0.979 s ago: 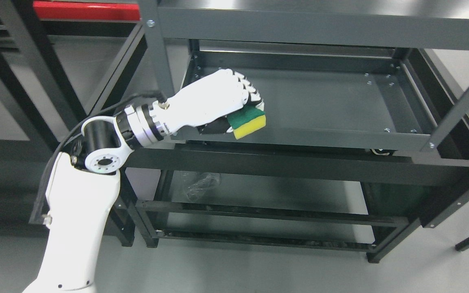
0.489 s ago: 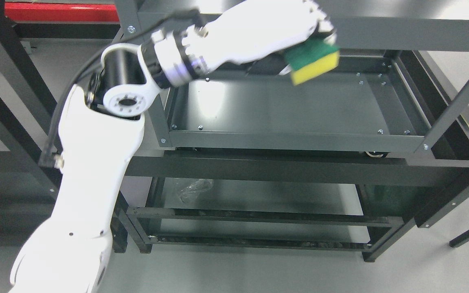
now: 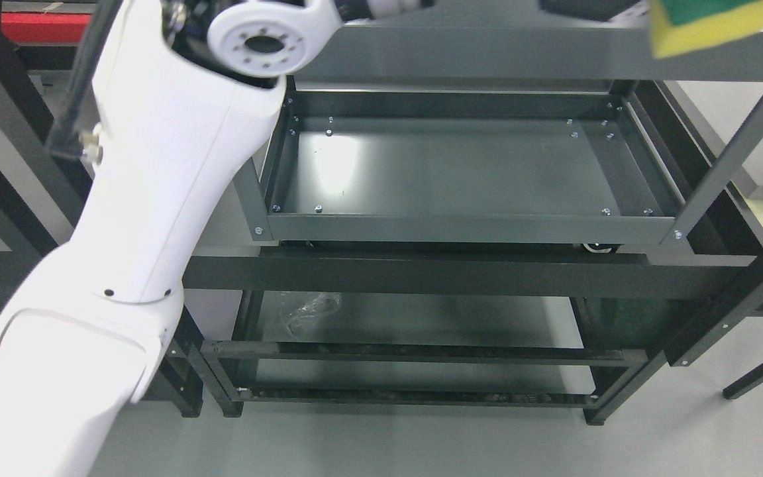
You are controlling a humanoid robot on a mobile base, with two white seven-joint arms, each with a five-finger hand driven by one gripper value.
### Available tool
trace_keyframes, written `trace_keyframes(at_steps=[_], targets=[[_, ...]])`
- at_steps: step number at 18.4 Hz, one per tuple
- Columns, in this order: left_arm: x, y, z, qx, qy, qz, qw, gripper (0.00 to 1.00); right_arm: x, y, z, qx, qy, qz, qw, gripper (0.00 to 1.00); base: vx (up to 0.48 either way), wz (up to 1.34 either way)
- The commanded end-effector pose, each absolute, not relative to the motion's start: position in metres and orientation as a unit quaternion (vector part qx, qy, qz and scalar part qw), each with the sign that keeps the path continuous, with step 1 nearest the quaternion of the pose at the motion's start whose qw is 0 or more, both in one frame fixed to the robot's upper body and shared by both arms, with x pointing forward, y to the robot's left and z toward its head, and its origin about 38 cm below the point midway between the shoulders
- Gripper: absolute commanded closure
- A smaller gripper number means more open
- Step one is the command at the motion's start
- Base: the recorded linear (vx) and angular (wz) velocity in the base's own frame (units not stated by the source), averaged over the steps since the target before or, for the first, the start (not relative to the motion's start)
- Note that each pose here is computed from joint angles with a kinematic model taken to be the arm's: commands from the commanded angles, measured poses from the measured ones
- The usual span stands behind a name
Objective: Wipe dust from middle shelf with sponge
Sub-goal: 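Wipe the sponge along the shelf surface, sweeping toward the left arm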
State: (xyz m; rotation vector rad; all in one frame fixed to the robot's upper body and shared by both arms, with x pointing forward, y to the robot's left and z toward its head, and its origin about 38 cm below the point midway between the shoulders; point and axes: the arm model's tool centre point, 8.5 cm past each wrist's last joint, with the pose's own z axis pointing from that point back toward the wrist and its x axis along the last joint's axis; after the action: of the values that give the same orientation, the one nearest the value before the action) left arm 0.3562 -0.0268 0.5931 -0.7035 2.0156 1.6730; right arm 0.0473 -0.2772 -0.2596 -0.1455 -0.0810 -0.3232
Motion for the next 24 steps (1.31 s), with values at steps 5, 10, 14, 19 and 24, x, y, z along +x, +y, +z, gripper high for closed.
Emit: trace_keyframes(at_steps=[5, 10, 14, 19, 24], targets=[[0.430, -0.080, 0.528, -0.359, 0.521, 0.739, 0.230, 0.98, 0.046, -0.287, -0.259, -0.076, -0.014, -0.161, 0.984, 0.00, -0.002, 0.00], [0.443, -0.074, 0.513, -0.362, 0.505, 0.751, 0.223, 0.97, 0.046, -0.287, -0.259, -0.076, -0.014, -0.161, 0.984, 0.00, 0.000, 0.00], [0.450, -0.047, 0.514, -0.356, 0.536, 0.737, 0.207, 0.97, 0.046, -0.287, -0.259, -0.076, -0.014, -0.161, 0.984, 0.00, 0.000, 0.00], [0.454, 0.031, 0.535, -0.392, 0.562, 0.705, 0.184, 0.97, 0.046, -0.287, -0.259, -0.076, -0.014, -0.161, 0.984, 0.00, 0.000, 0.00], [0.455, 0.111, 0.540, -0.434, 0.583, 0.675, 0.127, 0.97, 0.046, -0.287, -0.259, -0.076, -0.014, -0.161, 0.984, 0.00, 0.000, 0.00]])
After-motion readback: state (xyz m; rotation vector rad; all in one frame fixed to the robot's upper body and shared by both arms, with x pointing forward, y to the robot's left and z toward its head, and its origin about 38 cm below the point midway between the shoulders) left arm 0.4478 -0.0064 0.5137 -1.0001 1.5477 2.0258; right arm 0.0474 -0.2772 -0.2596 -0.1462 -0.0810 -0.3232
